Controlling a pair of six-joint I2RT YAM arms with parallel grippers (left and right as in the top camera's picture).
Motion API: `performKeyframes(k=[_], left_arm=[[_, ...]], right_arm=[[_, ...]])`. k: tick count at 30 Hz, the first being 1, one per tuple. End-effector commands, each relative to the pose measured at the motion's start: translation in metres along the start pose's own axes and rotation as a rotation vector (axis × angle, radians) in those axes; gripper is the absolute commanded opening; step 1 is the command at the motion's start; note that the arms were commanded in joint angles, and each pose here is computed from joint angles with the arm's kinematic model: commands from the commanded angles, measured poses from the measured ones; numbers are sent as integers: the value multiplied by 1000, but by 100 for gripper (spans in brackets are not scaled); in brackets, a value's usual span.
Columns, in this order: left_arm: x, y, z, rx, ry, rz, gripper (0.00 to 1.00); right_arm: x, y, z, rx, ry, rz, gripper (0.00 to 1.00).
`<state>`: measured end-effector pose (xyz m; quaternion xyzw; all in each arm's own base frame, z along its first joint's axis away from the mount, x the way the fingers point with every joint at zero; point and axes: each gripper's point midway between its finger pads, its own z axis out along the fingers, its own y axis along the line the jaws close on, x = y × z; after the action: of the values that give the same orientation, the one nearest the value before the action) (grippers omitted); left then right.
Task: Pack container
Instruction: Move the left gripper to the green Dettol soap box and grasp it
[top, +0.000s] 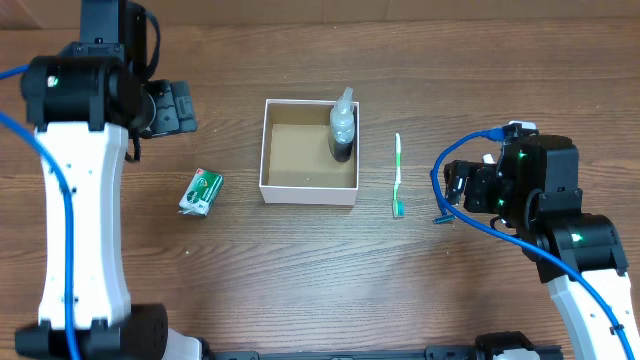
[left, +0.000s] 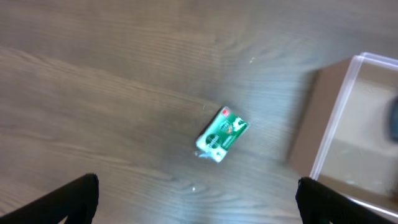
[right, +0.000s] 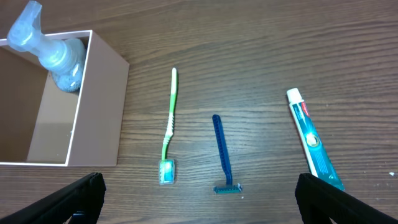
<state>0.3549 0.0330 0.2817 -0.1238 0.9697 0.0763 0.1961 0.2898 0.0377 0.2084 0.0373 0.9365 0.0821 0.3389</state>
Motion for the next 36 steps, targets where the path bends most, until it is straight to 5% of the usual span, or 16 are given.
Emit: performKeyframes(k=[1,11,24,26,32,36], left_arm=[[26,-10,73,95,152,98,100],[108,-25,213,115,330,296,100],[129,-50,261,238,395,355,98],[134,-50,263,242,417,354,91],[142,-48,260,241,456,355,37],[145,-47,259,238,469,345,32]], right_arm=[[-13,3,-10,-8,-42,4,100],[-13,3,-9,-8,-42,4,100],[-12,2,-8,-7,-37,4,100],[-12,2,-8,-7,-37,4,100],[-13,3,-8,-7,-38,4,100],[-12,2,-8,-7,-37,4,100]])
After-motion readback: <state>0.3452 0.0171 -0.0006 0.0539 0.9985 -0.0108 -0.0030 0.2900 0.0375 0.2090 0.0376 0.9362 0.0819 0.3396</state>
